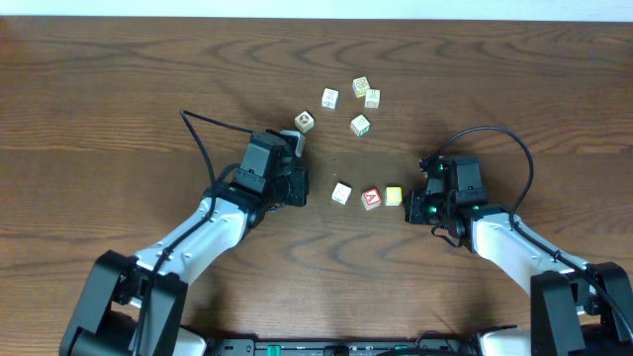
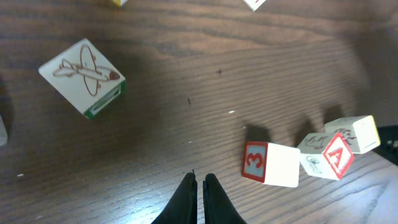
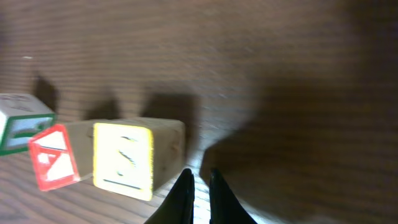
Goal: Lift 3 blocks
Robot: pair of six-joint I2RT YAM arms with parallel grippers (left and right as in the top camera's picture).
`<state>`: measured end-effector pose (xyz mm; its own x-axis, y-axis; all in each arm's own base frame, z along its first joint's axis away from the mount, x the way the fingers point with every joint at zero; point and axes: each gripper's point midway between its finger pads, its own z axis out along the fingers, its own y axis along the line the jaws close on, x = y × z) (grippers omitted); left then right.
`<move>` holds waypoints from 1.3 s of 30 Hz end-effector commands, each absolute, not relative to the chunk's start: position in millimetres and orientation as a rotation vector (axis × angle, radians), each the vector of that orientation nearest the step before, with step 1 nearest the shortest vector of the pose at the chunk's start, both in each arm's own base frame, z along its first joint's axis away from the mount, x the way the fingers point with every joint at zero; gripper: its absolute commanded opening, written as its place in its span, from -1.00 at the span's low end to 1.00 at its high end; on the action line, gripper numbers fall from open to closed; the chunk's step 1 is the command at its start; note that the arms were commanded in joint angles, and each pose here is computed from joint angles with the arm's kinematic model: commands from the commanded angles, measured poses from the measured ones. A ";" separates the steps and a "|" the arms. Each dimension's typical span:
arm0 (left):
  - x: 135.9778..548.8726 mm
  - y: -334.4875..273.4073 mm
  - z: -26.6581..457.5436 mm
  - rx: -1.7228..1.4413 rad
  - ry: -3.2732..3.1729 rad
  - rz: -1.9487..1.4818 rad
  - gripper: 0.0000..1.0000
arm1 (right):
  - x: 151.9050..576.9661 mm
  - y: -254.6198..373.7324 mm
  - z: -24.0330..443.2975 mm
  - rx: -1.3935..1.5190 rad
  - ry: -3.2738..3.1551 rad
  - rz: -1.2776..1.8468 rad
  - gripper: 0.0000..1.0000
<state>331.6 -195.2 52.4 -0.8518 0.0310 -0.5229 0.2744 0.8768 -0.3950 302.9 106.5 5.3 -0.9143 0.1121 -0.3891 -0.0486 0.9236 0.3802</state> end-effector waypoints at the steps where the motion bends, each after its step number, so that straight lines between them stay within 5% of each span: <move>1: 325.9 -197.6 41.1 0.216 2.565 -0.650 -0.86 | 303.4 114.0 8.4 -0.008 2.652 0.609 -0.83; 39: 307.0 -232.7 33.3 0.226 2.595 -0.693 -0.85 | 287.4 129.6 3.2 -0.089 2.702 0.614 -0.92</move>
